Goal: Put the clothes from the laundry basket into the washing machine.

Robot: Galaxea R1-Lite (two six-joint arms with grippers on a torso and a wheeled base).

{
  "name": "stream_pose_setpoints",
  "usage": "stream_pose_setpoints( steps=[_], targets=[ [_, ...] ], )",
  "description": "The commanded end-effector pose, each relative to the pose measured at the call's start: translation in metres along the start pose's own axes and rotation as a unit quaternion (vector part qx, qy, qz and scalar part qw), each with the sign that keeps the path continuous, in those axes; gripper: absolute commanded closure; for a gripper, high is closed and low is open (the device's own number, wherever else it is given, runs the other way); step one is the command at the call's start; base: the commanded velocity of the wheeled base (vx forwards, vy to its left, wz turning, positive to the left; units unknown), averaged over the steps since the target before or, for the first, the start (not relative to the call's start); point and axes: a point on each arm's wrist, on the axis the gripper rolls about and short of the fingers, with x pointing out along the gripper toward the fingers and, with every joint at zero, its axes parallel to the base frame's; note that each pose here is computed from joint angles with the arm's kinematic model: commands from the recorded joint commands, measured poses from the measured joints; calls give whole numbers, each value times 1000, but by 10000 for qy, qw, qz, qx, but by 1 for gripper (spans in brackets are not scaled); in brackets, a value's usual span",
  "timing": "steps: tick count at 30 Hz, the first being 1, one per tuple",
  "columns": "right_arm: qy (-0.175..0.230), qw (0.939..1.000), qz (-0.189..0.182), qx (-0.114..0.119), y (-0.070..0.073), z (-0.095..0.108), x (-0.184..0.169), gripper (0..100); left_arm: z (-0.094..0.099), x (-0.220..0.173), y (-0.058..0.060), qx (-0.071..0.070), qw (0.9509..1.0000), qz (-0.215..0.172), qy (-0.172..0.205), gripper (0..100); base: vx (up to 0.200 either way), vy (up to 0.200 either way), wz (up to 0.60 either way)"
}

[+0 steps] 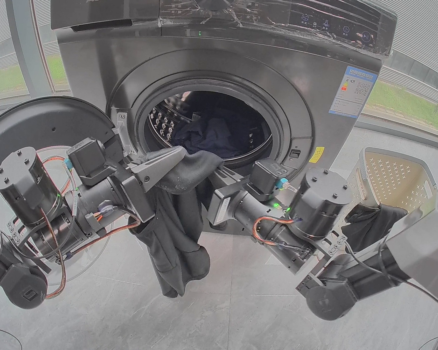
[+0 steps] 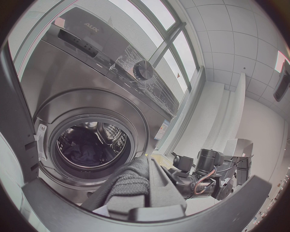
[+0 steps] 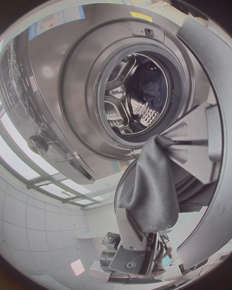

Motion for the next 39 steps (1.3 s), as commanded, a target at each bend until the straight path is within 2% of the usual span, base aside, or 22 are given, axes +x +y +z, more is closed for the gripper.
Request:
stream_pose_setpoints(
  steps=[1,9,15,16,19,24,26,30,39],
  targets=[
    [-16,10000,-67,-30,-6,24,-24,100,2,2,3,23,10000,47,-73,100,0,0,0],
    [-5,10000,7,-29,0,23,-29,100,2,2,3,24,10000,37,-55,100,0,0,0],
    [-97,9999,19,-19,1,31,-31,100,0,1,3,14,10000,12,-8,100,0,0,0],
    [-127,9999,20,-19,1,36,-35,100,-1,0,3,11,10000,14,22,0,0,0,0],
    [-242,9997,25,-16,2,46,-40,100,-2,1,2,-29,10000,-27,40,0,0,0,0],
    [-465,9989,20,-7,2,64,-47,100,-15,-1,5,-85,9996,72,272,0,0,0,0],
    [-611,9981,19,-8,2,75,-51,100,-31,-4,9,-154,9981,152,578,0,0,0,0],
    [-680,9977,7,-9,2,80,-53,100,-45,-5,13,-201,9961,243,821,0,0,0,0],
    [-735,9973,-20,-17,0,84,-54,100,-49,-8,20,-232,9949,390,905,0,0,0,0]
  ],
)
